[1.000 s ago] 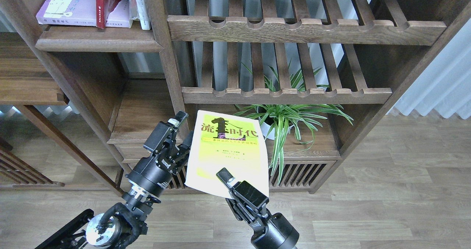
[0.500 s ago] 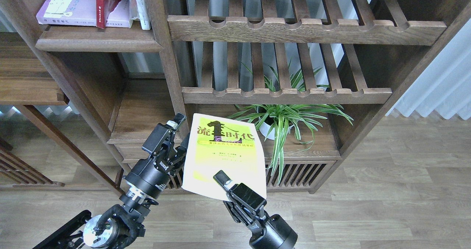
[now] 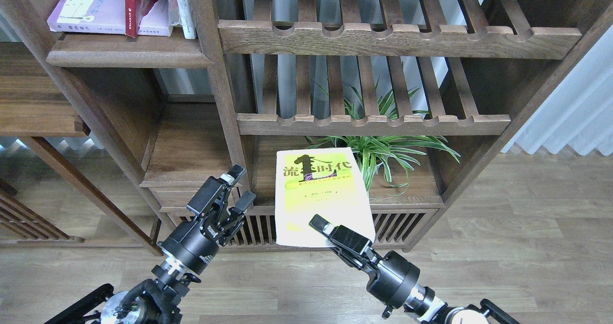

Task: Organize books on shelf
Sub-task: 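Hand the yellow book to the left gripper and release the right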

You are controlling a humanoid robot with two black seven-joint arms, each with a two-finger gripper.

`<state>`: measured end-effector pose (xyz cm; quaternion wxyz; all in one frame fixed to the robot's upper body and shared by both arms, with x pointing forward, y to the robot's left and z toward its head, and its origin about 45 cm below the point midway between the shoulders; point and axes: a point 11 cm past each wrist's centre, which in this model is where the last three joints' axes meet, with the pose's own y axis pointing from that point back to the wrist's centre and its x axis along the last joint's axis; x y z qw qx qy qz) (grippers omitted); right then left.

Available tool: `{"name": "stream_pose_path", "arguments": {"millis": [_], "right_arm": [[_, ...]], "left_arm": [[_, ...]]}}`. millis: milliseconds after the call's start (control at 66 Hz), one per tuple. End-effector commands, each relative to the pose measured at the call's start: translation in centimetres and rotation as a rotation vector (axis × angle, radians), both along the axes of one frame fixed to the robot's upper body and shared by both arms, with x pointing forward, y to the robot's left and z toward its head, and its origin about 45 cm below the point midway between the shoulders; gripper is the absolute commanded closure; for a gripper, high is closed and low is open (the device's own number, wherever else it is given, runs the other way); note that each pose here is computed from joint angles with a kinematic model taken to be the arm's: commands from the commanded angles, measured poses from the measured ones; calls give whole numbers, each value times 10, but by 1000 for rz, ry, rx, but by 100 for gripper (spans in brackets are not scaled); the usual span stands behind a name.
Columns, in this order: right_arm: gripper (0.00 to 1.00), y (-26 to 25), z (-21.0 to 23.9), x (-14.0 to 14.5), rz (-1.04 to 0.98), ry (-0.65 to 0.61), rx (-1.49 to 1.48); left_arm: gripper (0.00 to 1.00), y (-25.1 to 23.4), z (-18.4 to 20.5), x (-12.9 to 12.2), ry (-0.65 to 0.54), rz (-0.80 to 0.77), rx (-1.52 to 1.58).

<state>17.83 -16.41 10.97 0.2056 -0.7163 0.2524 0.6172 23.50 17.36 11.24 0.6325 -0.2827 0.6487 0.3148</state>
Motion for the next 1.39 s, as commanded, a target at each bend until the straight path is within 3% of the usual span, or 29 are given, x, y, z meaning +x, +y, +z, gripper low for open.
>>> {"name": "stream_pose_path", "arguments": {"millis": [0,227,545,1076,1379], "right_arm": [[93,3,-3,-7,36,13,-8],[93,18,-8,-22,87,45,9],[94,35,-8,-33,134,62,34],[94,45,-15,-56,159,112,53],[94,53,-14,-63,164,112,61]], "left_arm": [[1,5,-8,-9,25,-30,35],[1,-7,-11,-17,42,-62,22],[1,-22,-30,-52,130,-106,5],[6,-29,-27,-49,129,-108,-18],[13,-32,-26,-49,129,-119,-20]]}}
